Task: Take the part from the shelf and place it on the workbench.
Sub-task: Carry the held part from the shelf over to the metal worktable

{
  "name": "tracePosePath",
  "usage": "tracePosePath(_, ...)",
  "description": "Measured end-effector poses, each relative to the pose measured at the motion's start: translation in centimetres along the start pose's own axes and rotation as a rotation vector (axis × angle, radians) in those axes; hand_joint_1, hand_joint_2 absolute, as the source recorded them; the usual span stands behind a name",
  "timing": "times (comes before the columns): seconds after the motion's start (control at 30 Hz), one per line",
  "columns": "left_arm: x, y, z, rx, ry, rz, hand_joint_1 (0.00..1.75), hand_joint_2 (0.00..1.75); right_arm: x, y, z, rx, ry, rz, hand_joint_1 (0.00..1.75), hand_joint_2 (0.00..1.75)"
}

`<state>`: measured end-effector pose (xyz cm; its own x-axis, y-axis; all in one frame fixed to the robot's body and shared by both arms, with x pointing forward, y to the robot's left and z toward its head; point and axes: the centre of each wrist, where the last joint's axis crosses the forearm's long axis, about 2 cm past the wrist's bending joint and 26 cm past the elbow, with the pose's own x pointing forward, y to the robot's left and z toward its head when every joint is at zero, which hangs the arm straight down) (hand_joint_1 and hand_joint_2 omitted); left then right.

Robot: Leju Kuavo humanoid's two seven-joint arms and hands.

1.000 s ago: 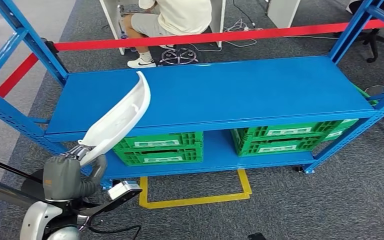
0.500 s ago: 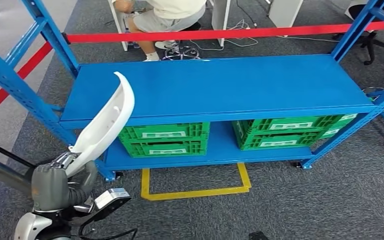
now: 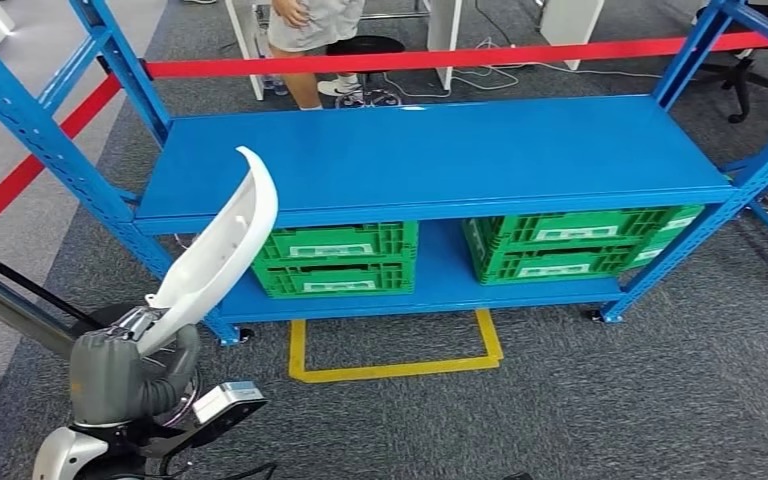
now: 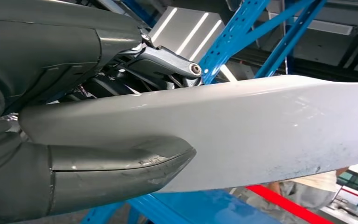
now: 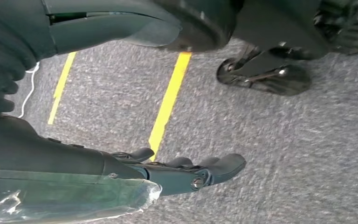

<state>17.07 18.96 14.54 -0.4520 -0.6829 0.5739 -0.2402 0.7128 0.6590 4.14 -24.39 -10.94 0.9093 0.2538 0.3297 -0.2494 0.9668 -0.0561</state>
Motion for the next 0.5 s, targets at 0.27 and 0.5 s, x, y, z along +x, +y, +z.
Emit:
tracePosePath(0.27, -0.14, 0.07, 0.07, -0.003, -0.001, -0.003, 1.75, 1.75, 0.02, -0.03, -0.01, 0.0, -0.001, -0.001, 0.0, 1.75)
tracePosePath(0.5, -0.19, 0.11, 0.11, 0.011, 0.004, 0.008, 1.75, 1.75, -0.3, 0.05, 0.07, -0.003, -0.011, -0.02, 0.0, 1.75)
